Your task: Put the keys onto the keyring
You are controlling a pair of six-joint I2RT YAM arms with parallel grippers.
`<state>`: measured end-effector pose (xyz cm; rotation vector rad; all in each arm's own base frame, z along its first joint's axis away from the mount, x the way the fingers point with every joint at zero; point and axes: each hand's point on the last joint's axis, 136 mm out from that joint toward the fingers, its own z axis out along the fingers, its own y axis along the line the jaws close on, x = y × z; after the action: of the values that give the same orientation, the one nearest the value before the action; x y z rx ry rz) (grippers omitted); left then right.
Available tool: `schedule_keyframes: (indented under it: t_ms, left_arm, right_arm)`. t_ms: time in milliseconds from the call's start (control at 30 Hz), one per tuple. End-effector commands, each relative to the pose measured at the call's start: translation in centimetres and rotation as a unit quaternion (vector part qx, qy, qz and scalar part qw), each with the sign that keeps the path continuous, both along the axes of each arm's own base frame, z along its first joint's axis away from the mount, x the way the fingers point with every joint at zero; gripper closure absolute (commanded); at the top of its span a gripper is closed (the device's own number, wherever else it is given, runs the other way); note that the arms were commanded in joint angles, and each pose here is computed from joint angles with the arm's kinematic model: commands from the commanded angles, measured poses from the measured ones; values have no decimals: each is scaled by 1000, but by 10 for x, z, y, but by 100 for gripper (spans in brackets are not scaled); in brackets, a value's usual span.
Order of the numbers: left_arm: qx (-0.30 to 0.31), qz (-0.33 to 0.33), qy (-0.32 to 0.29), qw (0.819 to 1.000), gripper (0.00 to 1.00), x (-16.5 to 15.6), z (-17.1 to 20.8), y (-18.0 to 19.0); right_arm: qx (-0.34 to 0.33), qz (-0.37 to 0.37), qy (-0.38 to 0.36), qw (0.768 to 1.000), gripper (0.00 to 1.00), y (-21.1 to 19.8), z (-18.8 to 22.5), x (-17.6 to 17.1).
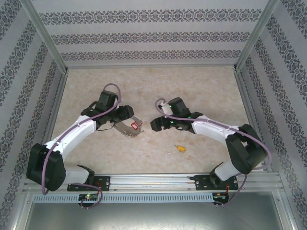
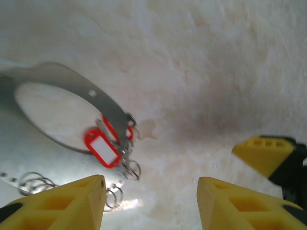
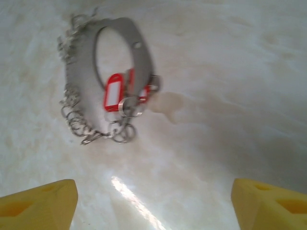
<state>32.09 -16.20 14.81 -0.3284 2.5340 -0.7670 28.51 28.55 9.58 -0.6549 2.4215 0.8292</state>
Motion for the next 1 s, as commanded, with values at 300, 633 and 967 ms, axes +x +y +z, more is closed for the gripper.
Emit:
schedule_keyframes:
  t_ms: [300,633,967]
  left_arm:
    - [-44,22,-13,999,45,-6,-4,37]
    - [-40,15,-24,999,45,-3,-6,38]
    - [-43,15,-24,999,46,-1,-6,37]
  right_arm:
    - [-50,146,-67,986,44,71,-24,-14]
    - [-49,145,-31,988,61,78,-36,-3]
    - [-97,158,-15,983,66,71,-60,-10]
